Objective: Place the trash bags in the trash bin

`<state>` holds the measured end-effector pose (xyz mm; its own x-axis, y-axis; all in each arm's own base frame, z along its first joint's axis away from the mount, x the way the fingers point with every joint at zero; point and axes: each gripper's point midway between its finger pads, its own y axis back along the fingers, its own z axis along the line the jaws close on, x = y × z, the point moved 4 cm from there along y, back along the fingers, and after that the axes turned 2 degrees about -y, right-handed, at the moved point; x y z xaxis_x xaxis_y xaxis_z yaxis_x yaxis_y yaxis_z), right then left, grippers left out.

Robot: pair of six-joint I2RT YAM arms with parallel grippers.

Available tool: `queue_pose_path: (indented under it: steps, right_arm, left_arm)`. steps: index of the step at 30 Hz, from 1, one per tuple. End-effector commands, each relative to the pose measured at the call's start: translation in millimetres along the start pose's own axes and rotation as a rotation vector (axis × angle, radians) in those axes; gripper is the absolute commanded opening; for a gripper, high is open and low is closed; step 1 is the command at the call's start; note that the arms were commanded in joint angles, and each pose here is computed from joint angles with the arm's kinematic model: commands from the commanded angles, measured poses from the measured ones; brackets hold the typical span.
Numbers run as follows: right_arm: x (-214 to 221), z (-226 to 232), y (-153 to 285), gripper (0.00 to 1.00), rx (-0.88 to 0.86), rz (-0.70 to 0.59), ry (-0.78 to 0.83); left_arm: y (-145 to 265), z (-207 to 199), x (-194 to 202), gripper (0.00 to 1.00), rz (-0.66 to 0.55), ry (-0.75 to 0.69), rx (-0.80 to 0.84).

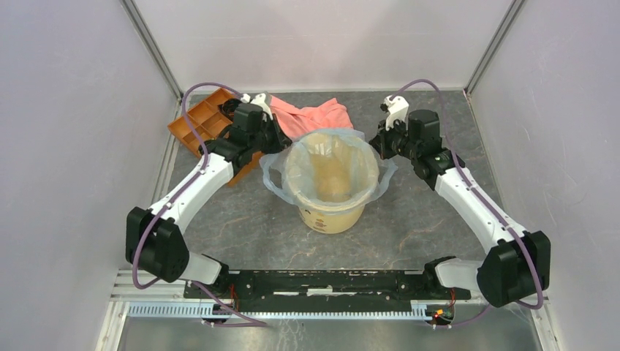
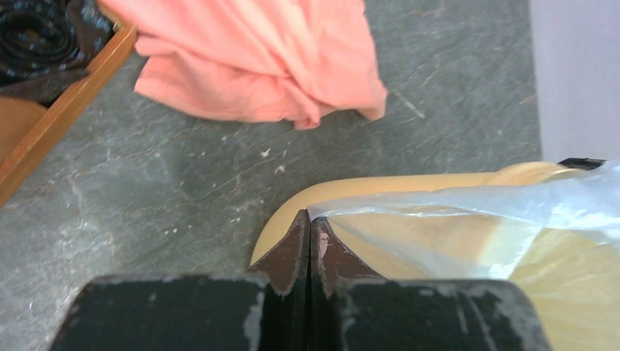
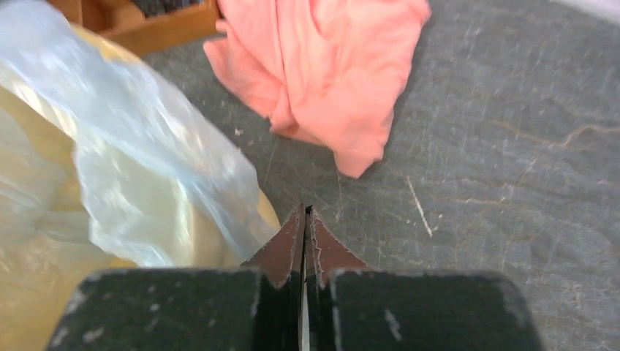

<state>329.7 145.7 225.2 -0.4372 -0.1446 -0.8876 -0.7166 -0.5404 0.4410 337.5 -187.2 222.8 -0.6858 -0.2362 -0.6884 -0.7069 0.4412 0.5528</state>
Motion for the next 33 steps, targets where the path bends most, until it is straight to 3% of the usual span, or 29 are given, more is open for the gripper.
queue_pose_path:
  steps: [1, 7, 10, 13, 20, 25, 27, 33]
  right_arm:
    - [-57, -1, 15, 0.00, 0.041, -0.175, -0.022]
    - [-14, -38, -4, 0.00, 0.190, -0.096, -0.135]
    - [4, -35, -9, 0.00, 0.142, -0.050, -0.126]
    - [-5, -27, 6, 0.01, 0.122, -0.057, -0.097]
    - [-28, -46, 83, 0.43, 0.372, -0.084, 0.015]
    - [-27, -24, 102, 0.62, 0.244, -0.148, 0.044]
    - [-26, -18, 100, 0.67, 0.185, -0.167, 0.078]
    - [-22, 7, 76, 0.66, -0.075, -0.160, 0.141]
  left_arm:
    - [21, -37, -45, 0.02, -0.124, 0.027, 0.136]
    - [7, -36, -48, 0.02, -0.132, 0.097, 0.124]
    - [4, -41, -53, 0.02, -0.145, 0.103, 0.147]
    - [3, -39, -57, 0.02, -0.155, 0.088, 0.127]
    - [-6, -20, -44, 0.02, -0.113, 0.045, 0.036]
    - [-11, -20, -35, 0.02, -0.079, 0.054, 0.054]
    - [-11, -19, -35, 0.02, -0.076, 0.051, 0.053]
    - [-6, -21, -35, 0.02, -0.081, 0.053, 0.062]
